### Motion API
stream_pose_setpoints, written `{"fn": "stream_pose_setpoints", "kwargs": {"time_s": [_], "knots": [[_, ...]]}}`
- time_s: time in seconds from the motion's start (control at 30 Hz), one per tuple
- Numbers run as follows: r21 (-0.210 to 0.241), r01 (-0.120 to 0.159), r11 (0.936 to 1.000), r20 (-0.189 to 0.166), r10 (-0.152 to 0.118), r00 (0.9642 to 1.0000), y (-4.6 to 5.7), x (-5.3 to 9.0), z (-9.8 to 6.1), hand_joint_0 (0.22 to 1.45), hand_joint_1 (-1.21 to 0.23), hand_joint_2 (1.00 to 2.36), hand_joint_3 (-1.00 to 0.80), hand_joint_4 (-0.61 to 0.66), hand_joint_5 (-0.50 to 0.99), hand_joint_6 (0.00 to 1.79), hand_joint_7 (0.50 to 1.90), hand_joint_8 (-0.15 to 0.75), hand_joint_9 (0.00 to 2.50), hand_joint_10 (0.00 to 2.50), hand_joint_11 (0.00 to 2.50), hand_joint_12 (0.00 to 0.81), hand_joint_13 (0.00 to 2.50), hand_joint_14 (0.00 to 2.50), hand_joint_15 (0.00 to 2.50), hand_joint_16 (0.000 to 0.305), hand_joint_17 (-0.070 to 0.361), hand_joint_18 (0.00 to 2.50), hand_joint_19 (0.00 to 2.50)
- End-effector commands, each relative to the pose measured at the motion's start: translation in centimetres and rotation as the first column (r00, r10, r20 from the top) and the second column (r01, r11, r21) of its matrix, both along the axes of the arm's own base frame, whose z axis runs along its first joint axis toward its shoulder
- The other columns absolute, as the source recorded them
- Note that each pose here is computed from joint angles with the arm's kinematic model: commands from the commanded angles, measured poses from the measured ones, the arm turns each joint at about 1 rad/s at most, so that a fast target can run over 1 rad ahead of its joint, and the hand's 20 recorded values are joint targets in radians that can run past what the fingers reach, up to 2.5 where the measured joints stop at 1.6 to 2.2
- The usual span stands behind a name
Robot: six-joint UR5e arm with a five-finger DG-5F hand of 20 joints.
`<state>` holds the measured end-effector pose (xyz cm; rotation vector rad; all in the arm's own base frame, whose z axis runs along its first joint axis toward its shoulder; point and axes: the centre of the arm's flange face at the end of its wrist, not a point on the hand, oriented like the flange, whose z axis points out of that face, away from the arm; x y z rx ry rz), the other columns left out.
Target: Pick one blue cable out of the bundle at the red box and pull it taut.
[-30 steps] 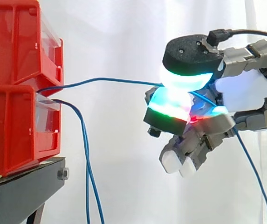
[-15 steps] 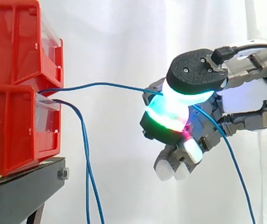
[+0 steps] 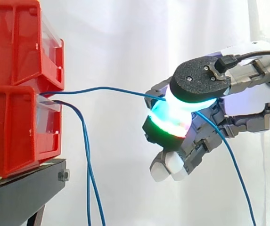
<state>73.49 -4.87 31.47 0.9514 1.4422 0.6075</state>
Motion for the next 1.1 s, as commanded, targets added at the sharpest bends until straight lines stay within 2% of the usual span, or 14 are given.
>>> {"fn": "stream_pose_setpoints", "kwargs": {"time_s": [0.0,0.17,1.07], "knots": [[0.000,0.000,1.0000,-0.001,0.000,1.0000,-0.01,-0.01,-0.01,0.59,-0.82,1.02,-0.05,-0.12,-0.04,0.83,1.32,0.358,0.80,0.01,0.44,0.390,0.52,0.01,0.28,0.059,0.133,0.54,0.27],[0.000,-0.006,1.0000,-0.002,0.006,1.0000,0.25,-0.01,-0.03,0.58,-0.82,1.02,-0.06,-0.12,-0.04,0.83,1.31,0.360,0.79,0.01,0.43,0.393,0.51,0.01,0.29,0.059,0.133,0.53,0.28],[0.000,-0.003,1.0000,0.001,0.003,1.0000,0.22,0.02,0.00,0.58,-0.81,1.02,-0.06,-0.11,-0.04,0.83,1.31,0.364,0.78,0.01,0.44,0.400,0.50,0.01,0.28,0.060,0.136,0.53,0.27]]}}
